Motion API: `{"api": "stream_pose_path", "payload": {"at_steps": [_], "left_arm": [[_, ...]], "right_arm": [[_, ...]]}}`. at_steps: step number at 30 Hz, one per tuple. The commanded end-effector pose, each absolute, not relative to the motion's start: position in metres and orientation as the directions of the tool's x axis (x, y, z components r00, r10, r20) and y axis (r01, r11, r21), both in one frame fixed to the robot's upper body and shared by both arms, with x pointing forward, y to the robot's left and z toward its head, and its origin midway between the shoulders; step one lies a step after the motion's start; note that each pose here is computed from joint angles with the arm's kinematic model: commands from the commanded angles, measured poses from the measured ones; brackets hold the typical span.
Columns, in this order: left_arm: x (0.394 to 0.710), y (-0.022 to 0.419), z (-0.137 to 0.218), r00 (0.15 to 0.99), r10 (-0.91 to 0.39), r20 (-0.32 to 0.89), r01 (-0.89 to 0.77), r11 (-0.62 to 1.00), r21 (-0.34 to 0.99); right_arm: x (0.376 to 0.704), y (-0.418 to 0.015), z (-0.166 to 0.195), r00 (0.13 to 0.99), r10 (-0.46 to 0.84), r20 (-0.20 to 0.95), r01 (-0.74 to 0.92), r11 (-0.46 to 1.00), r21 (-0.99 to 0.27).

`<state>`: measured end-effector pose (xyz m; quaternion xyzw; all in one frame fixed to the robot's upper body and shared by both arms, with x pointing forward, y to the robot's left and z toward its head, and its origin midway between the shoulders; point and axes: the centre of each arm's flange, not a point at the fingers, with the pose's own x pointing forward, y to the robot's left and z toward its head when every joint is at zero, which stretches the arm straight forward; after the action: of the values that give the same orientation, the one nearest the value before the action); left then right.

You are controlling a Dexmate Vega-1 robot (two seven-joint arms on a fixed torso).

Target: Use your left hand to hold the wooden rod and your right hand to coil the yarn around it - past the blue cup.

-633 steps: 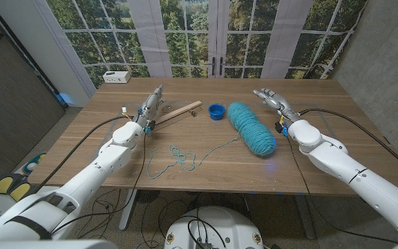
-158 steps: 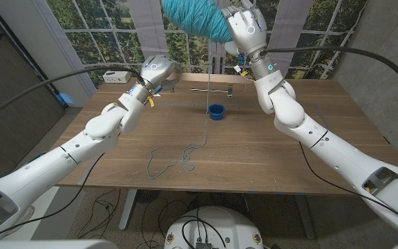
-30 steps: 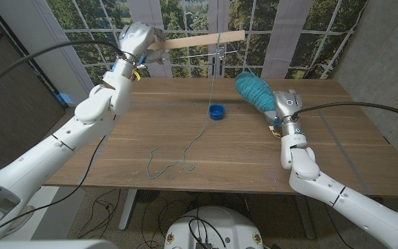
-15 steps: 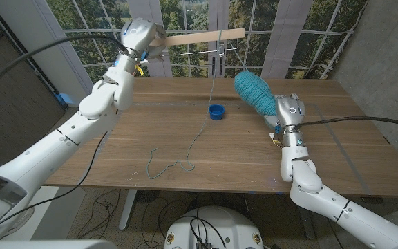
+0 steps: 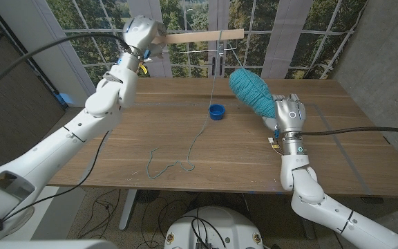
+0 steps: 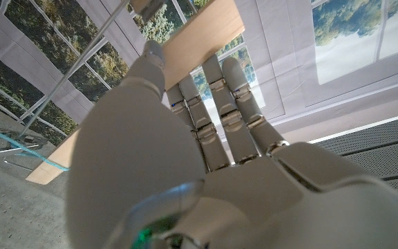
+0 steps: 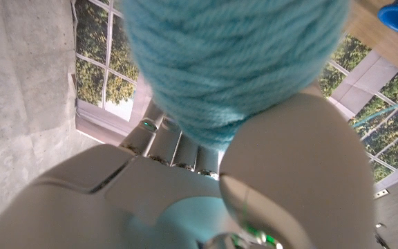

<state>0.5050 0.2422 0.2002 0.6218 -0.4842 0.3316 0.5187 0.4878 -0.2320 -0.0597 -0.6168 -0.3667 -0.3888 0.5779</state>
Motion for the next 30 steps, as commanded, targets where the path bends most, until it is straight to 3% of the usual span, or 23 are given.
{"api": "stream_pose_path", "payload": {"at_steps": [1, 15, 30], "left_arm": [[0.512, 0.232, 0.207, 0.267, -0.215, 0.939, -0.960, 0.021, 0.278], [0.525, 0.215, 0.214, 0.291, -0.243, 0.925, -0.949, 0.048, 0.311], [0.533, 0.212, 0.214, 0.325, -0.260, 0.909, -0.937, 0.040, 0.346]], "right_arm": [[0.454, -0.207, -0.060, 0.311, 0.146, 0.939, 0.950, -0.030, -0.310], [0.448, -0.177, -0.067, 0.312, 0.324, 0.893, 0.931, 0.083, -0.355], [0.417, -0.157, -0.036, 0.096, 0.433, 0.896, 0.967, 0.173, -0.188]]}}
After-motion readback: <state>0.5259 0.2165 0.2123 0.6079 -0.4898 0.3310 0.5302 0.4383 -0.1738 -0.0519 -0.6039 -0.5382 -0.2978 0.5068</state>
